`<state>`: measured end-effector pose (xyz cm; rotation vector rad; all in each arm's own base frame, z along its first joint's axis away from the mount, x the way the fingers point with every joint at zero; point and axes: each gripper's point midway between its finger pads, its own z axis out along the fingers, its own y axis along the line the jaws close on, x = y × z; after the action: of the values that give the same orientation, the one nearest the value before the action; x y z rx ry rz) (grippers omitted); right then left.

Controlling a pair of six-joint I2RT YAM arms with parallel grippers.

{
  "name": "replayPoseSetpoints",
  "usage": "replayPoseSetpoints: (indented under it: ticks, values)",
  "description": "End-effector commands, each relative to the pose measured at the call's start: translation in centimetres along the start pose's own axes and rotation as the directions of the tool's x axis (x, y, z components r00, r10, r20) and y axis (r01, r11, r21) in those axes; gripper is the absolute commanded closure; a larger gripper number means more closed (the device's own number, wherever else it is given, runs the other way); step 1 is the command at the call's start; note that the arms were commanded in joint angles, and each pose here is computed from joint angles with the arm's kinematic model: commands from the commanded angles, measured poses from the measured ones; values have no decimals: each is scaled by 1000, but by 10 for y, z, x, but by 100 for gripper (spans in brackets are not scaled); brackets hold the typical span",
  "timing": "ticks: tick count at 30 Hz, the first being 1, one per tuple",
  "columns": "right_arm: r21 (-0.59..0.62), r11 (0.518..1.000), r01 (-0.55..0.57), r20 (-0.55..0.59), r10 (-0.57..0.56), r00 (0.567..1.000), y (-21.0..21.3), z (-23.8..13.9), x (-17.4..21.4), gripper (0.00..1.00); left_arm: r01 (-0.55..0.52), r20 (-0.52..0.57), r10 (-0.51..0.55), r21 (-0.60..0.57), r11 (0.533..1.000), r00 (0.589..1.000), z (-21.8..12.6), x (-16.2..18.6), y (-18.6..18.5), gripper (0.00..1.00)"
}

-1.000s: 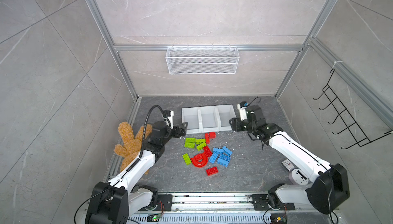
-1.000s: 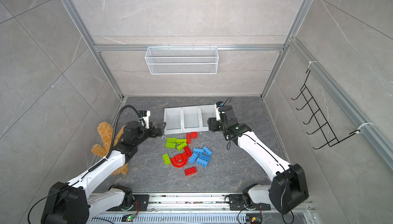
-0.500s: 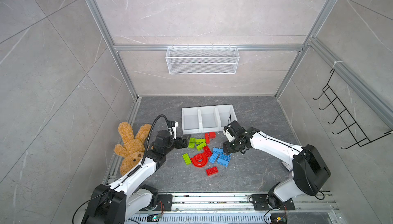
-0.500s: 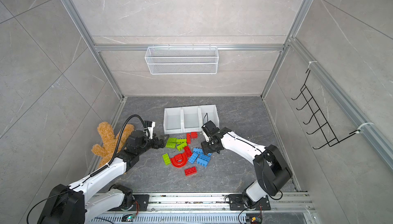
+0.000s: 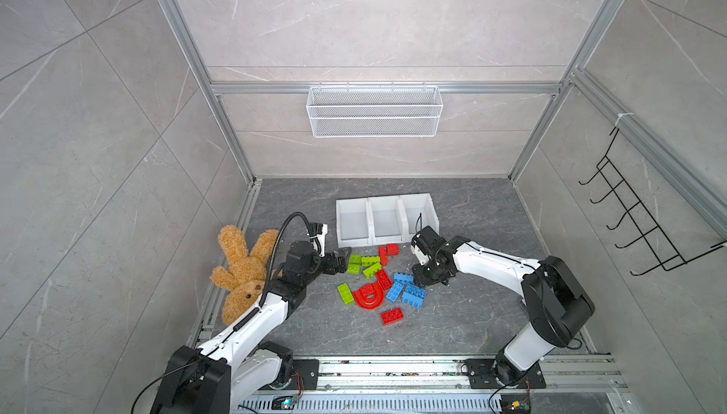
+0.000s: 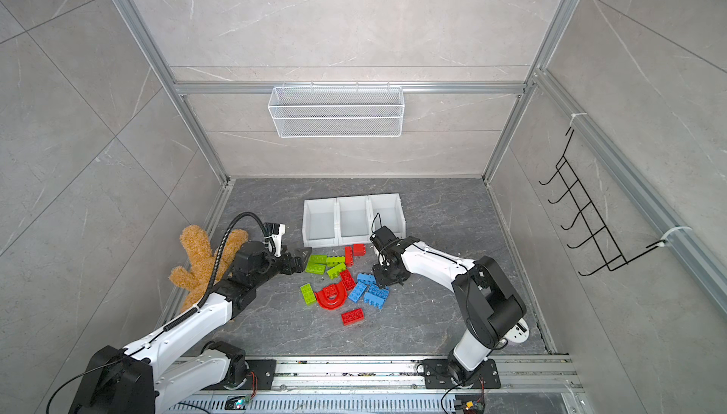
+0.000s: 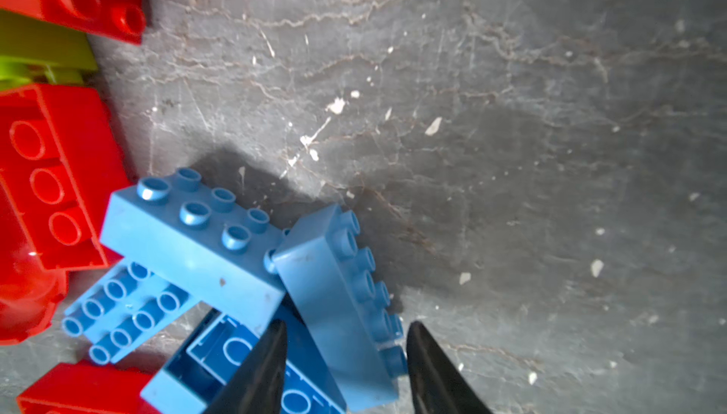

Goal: Sort the legos into containers by color
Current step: 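Grasp a light-blue brick with the right gripper while the left arm moves forward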

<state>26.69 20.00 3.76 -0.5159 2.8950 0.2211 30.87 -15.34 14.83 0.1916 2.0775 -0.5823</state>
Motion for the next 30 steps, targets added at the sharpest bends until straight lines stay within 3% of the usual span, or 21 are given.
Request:
replayPoseSetpoints:
  ticks: [1,6,21,30]
  values:
    - [9,1000,-17,5,17,1000,-2,7,-1,52,-15,45,16,-8,1000,999,-5,-14,-1,0]
    - [11,999,-44,14,44,999,-8,7,-5,59,-15,46,16,-11,1000,999,-6,-15,-1,0]
    - [7,998,-64,-7,64,998,-9,16,2,61,-14,45,14,-4,1000,999,-7,-16,-2,0]
    - [27,995,-94,88,92,992,-14,-2,-9,75,-12,39,12,1,1000,999,-4,-14,-3,0]
